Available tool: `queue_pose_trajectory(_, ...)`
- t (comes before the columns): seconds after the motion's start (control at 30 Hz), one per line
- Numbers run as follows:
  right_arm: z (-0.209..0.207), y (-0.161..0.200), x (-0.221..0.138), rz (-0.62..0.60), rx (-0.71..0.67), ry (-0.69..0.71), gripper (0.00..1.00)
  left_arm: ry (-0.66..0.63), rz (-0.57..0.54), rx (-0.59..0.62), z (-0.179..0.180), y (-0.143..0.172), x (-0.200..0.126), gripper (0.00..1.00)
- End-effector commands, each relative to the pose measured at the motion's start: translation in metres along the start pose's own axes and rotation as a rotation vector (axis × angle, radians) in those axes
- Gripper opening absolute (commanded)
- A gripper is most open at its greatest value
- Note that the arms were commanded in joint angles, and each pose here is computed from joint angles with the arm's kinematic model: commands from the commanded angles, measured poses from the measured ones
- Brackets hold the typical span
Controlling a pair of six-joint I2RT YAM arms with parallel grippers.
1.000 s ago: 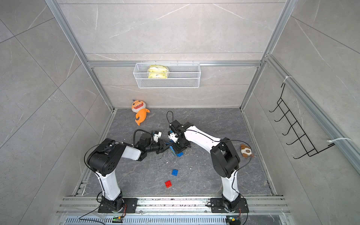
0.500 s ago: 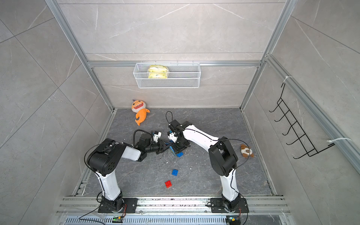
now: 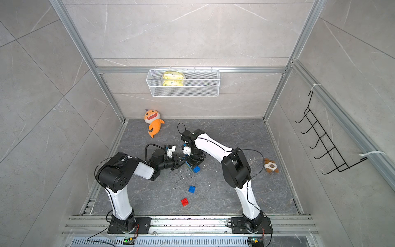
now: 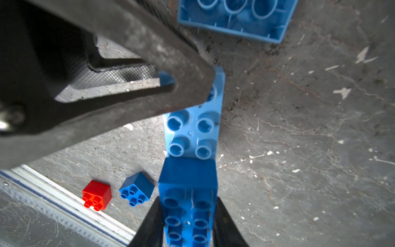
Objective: Assemble a heart with lego
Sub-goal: Assemble the lego brick with the lego brick.
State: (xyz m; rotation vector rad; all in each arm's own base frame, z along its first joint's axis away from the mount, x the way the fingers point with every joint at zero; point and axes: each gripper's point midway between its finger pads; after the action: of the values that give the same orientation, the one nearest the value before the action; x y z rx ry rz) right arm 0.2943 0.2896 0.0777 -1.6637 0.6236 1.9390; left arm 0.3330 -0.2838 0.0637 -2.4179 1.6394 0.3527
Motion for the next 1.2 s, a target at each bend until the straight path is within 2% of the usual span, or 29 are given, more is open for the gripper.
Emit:
queue_pose_trajectory(0.0, -0.005, 0.022, 0.054, 0.197, 0.048, 0.031, 0.32, -0.03, 0.031, -0.029, 0.012, 0.01, -0.001, 0.34)
queue_pose_trajectory(0.27, -0.001, 0.018, 0.073, 0.229, 0.041, 0.012, 0.32, -0.029, 0.031, -0.026, 0.013, 0.013, -0.005, 0.34)
queue_pose_trajectory(0.57, 0.005, 0.004, 0.016, 0.115, 0.024, 0.029, 0.34, -0.049, 0.031, -0.03, 0.022, 0.02, -0.01, 0.35)
queue_pose_trajectory(0.77, 0.011, 0.007, -0.005, 0.08, 0.012, 0.017, 0.34, -0.06, 0.01, -0.032, 0.025, 0.025, -0.021, 0.41)
queue_pose_trajectory(1.17, 0.031, 0.016, 0.001, 0.106, -0.032, 0.019, 0.35, -0.148, -0.046, 0.012, 0.023, 0.031, -0.049, 0.53)
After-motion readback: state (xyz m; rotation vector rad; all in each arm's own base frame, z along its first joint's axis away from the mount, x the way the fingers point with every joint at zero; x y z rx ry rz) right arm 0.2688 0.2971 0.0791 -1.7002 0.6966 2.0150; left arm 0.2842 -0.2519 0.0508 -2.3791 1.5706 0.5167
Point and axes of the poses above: each gripper's point midway between its finger pads, its own x axis out along the fingers, its own z axis along the line the jaws close on, y = z × x, and after that the axes turned 9 degrees about -x, right-handed
